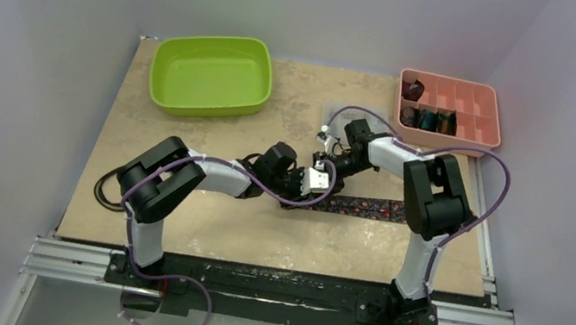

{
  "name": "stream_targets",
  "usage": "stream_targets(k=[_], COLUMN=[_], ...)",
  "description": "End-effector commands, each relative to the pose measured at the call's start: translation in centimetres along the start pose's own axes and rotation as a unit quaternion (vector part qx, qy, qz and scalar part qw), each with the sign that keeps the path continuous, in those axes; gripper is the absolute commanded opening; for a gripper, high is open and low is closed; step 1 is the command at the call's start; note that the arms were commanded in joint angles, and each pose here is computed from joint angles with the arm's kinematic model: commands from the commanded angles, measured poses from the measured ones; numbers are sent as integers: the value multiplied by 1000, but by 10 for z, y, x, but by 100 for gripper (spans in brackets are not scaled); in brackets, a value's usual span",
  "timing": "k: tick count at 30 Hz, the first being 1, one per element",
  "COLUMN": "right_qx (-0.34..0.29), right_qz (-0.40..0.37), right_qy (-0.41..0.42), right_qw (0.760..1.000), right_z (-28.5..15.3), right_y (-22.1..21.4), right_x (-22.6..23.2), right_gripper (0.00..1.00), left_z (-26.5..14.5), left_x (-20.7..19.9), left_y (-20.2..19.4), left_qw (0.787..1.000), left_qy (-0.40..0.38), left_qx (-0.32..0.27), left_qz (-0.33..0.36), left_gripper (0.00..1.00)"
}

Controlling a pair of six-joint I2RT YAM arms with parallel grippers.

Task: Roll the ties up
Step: Roll the tie at the center of the board.

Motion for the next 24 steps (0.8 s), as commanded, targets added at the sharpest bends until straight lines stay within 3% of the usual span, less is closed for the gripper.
stream_targets(k=[1, 3, 5, 12, 24], right_qx=[13, 23, 28, 28, 53], right_qz=[6, 0, -2, 18, 57], right_qy=[9, -1, -5, -70, -131], right_qw=[1000, 1000, 1000, 997, 988], right_z=[9, 10, 8, -2, -1], right_y=[1, -2, -5, -15, -29], right_x=[-7, -13, -16, -58, -92], right_gripper=[31, 19, 0, 0, 0], left_z=[0, 0, 1, -6, 6], left_x=[-18, -18, -17, -15, -3], left_y=[-39, -41, -42, -29, -10], left_qw=[996, 996, 995, 998, 998], left_qy=[-31, -31, -30, -26, -12], left_qx=[79, 82, 84, 20, -61], left_qz=[-25, -28, -32, -44, -15], left_gripper=[35, 35, 37, 58, 66])
Point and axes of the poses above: each gripper's point midway between its finger pads, its own z axis out along the fingers, its own x axis along the line the jaws close on, y = z × x, the point moved 4 cm from there along -z, back along the fingers, and after that the axes turned 7 degrees about z, right-handed, at the moved point
